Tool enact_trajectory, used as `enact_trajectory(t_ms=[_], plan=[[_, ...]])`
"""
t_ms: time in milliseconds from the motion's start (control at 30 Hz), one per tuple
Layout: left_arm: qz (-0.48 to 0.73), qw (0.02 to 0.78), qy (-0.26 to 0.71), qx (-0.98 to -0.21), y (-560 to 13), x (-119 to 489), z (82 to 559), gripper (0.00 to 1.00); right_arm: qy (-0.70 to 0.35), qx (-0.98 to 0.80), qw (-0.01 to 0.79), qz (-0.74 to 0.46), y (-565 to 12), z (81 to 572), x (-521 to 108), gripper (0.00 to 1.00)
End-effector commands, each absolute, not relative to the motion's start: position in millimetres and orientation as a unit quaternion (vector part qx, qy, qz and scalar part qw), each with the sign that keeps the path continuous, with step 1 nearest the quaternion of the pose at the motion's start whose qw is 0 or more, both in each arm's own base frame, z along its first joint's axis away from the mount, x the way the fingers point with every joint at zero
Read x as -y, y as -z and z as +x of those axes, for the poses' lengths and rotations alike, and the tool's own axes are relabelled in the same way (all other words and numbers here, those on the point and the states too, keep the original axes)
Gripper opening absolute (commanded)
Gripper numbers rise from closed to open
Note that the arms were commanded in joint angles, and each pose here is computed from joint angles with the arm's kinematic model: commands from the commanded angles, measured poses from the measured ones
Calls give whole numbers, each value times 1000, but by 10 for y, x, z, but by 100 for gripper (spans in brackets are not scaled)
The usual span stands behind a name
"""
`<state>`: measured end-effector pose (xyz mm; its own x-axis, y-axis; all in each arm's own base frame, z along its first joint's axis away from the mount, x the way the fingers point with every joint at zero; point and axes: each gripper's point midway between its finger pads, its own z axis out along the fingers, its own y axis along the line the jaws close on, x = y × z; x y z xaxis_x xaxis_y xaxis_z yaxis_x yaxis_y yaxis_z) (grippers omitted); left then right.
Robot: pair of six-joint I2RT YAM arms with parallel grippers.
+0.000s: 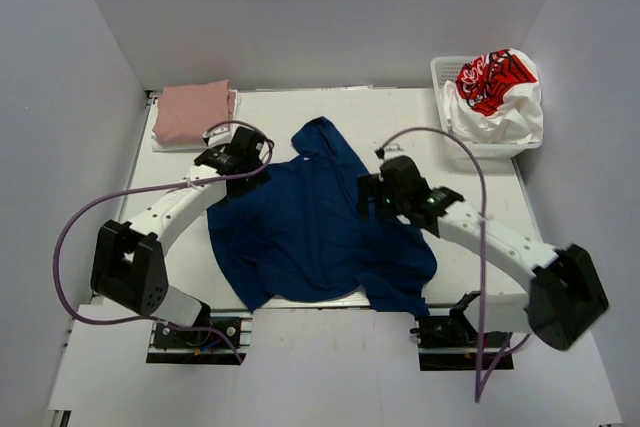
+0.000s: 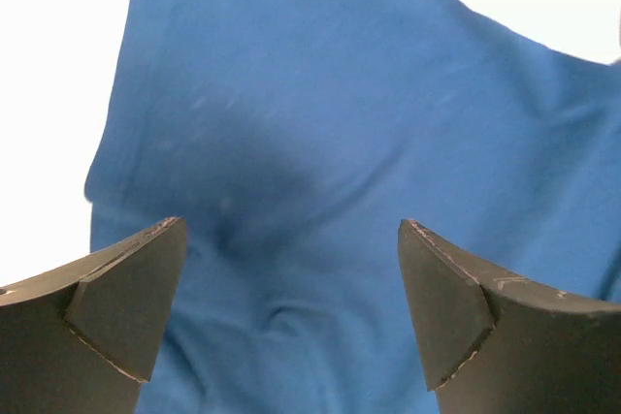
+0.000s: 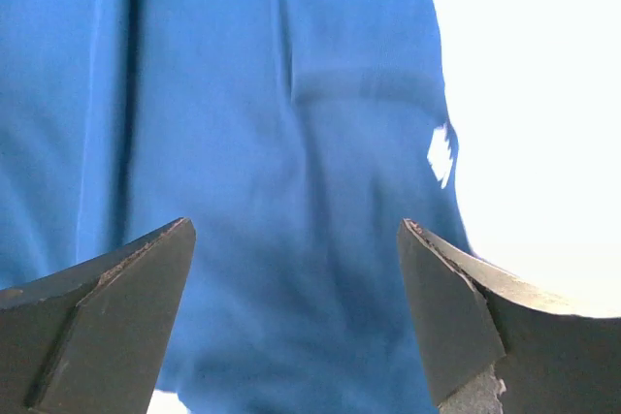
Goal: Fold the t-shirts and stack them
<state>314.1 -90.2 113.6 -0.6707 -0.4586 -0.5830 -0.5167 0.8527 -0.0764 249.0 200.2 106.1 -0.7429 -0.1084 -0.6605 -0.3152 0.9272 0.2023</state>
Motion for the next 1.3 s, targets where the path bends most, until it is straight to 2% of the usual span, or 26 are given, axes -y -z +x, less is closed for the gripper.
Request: enact_trajectory(t_ms=[0, 67, 167, 200, 233, 300, 333, 367, 433, 467, 500, 567, 667, 700, 767, 800, 1033, 1200, 1233, 1267], plan=[[-257, 335, -37, -906, -1240, 908, 3436, 100, -79, -903, 398, -139, -1136, 3062, -2061, 90], [-257, 318, -51, -911, -1127, 886, 3550, 100, -57, -902, 403, -142, -1196, 3349, -2187, 90], [-252, 298, -55, -919, -913, 876, 3681, 100, -31, -913, 381, -142, -934, 3608, -2318, 87], [-245, 294, -54, -922, -858, 895, 3698, 100, -40, -906, 398, -139, -1156, 3776, -2450, 87], [-252, 296, -55, -920, -847, 854, 3756, 100, -23, -917, 368, -152, -849, 3807, -2492, 87], [-253, 280, -54, -925, -692, 827, 3795, 100, -28, -911, 379, -158, -957, 3980, -2621, 87], [-253, 278, -55, -925, -645, 834, 3815, 100, -13, -919, 359, -161, -715, 4023, -2622, 84], [-252, 267, -65, -928, -549, 780, 3810, 100, -5, -920, 359, -156, -715, 4116, -2640, 82], [-257, 261, -79, -927, -471, 703, 3811, 100, 13, -926, 347, -149, -556, 4163, -2607, 70], [-263, 260, -80, -926, -470, 656, 3819, 100, 17, -928, 344, -139, -551, 4187, -2606, 59], [-268, 254, -85, -925, -420, 607, 3818, 100, 37, -931, 342, -125, -460, 4247, -2532, 44], [-267, 247, -92, -927, -357, 548, 3769, 100, 46, -937, 329, -107, -394, 4270, -2439, 44], [-258, 256, -86, -928, -292, 512, 3772, 100, 62, -939, 324, -92, -360, 4330, -2302, 36], [-259, 256, -88, -927, -274, 469, 3774, 100, 69, -939, 327, -87, -366, 4339, -2255, 30], [-249, 263, -87, -928, -286, 471, 3811, 100, 73, -939, 328, -73, -384, 4409, -2138, 5], [-255, 260, -89, -927, -242, 426, 3827, 100, 71, -938, 332, -68, -426, 4430, -2125, 0], [-226, 245, -72, -940, -74, 516, 4008, 100, 69, -921, 380, -43, -878, 4776, -1790, 0], [-220, 231, -99, -943, 55, 473, 4113, 100, 108, -916, 384, -37, -920, 5047, -1255, 0], [-220, 230, -101, -943, 68, 438, 4140, 100, 102, -907, 406, -37, -972, 5153, -1234, 0], [-222, 241, -96, -940, 15, 462, 4256, 100, 103, -905, 407, -64, -973, 5211, -1151, 1]])
